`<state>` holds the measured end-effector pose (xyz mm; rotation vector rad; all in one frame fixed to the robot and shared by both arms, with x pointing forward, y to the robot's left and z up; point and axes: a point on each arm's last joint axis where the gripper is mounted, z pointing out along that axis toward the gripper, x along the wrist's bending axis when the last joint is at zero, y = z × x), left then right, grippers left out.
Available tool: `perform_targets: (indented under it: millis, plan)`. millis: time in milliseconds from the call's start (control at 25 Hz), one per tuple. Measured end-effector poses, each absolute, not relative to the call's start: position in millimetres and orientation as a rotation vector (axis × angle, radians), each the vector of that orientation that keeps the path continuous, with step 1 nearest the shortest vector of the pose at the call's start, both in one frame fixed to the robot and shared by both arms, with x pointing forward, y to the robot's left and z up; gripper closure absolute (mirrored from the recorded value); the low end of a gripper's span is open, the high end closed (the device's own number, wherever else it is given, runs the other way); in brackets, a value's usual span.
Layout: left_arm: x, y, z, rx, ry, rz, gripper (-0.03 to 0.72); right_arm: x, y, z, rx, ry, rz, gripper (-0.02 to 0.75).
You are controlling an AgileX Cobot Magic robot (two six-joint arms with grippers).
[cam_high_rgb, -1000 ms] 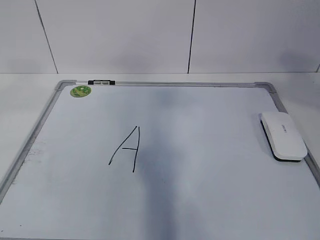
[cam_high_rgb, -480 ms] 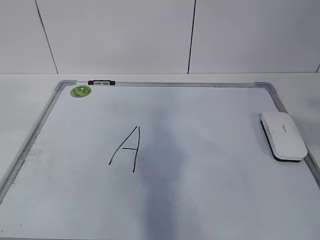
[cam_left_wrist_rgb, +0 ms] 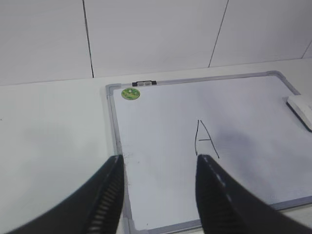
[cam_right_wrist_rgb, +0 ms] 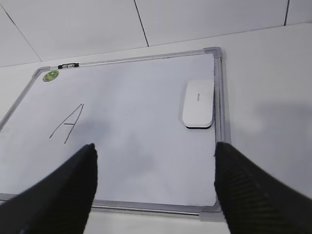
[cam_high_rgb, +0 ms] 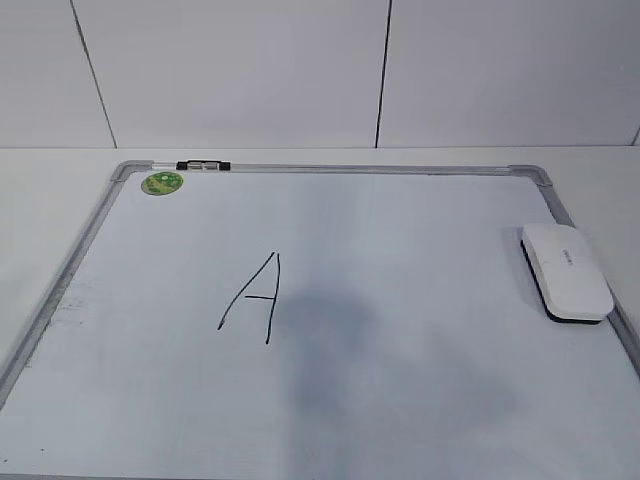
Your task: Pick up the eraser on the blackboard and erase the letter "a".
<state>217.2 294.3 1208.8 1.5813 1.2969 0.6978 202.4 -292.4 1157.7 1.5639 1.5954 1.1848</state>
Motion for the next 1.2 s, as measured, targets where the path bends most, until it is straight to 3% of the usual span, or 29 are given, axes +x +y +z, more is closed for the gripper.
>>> perform_targets:
  millis: [520, 840, 1200]
  plan:
    - [220, 301, 1112, 1.704, 1.445, 0.69, 0.328, 204, -297, 1090, 1.589, 1.649, 1.048, 0.145]
    - [226, 307, 1076, 1.786, 1.51, 0.724, 0.328, 216, -299, 1051, 1.641, 1.717, 0.93, 0.145]
    - [234, 308, 1053, 1.837, 1.54, 0.72, 0.328, 217, -301, 1048, 1.593, 1.715, 0.913, 0.145]
